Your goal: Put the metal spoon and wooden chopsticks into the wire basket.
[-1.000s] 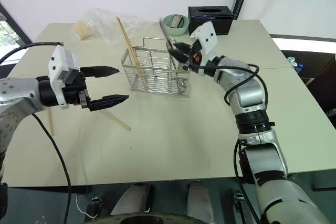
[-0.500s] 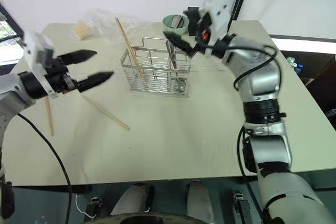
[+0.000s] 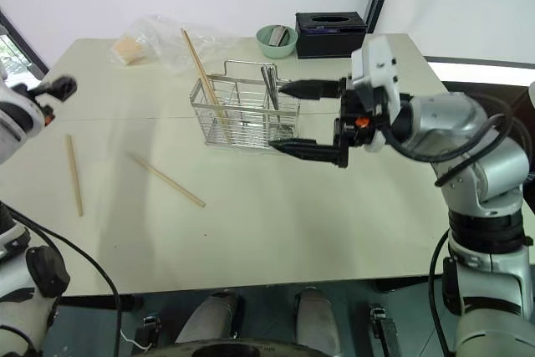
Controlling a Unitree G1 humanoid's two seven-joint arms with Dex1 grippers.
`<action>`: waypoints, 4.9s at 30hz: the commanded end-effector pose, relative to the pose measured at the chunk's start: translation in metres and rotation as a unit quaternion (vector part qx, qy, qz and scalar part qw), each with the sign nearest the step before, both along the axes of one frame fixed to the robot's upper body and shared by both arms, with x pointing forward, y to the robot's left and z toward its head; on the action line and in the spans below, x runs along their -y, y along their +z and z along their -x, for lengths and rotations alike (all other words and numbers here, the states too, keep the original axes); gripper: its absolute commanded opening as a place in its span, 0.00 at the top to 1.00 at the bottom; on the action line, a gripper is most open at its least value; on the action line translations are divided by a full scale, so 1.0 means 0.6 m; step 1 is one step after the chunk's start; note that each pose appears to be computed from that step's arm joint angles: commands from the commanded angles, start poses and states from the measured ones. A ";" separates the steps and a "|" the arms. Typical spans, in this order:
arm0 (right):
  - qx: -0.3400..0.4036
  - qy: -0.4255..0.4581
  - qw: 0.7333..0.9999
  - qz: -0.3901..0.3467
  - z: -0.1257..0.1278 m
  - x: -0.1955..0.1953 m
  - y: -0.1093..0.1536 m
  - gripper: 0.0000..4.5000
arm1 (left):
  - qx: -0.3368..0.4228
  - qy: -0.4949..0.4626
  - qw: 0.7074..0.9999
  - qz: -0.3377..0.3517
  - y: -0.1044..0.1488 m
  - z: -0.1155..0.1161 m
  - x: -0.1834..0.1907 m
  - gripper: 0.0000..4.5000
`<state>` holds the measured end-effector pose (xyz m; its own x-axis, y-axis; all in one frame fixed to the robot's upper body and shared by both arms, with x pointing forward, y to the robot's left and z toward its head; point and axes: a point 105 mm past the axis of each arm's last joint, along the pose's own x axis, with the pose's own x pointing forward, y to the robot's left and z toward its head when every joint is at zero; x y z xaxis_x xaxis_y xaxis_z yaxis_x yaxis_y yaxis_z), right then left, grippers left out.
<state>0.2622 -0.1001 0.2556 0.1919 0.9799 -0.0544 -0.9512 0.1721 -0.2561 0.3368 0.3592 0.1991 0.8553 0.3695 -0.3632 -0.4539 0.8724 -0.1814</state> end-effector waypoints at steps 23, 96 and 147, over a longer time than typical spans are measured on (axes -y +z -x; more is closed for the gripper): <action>-0.035 -0.046 0.998 -0.023 0.037 -0.001 -0.032 0.01 | -0.181 -0.023 0.981 0.063 -0.137 -0.044 -0.041 0.00; -0.013 -0.161 0.986 -0.039 0.023 0.049 -0.013 0.00 | 0.354 -0.443 0.824 -0.012 0.116 -0.138 0.427 0.99; -0.033 -0.130 0.990 -0.038 0.018 0.019 -0.041 0.00 | -0.212 0.012 0.971 0.109 -0.140 -0.062 0.227 0.05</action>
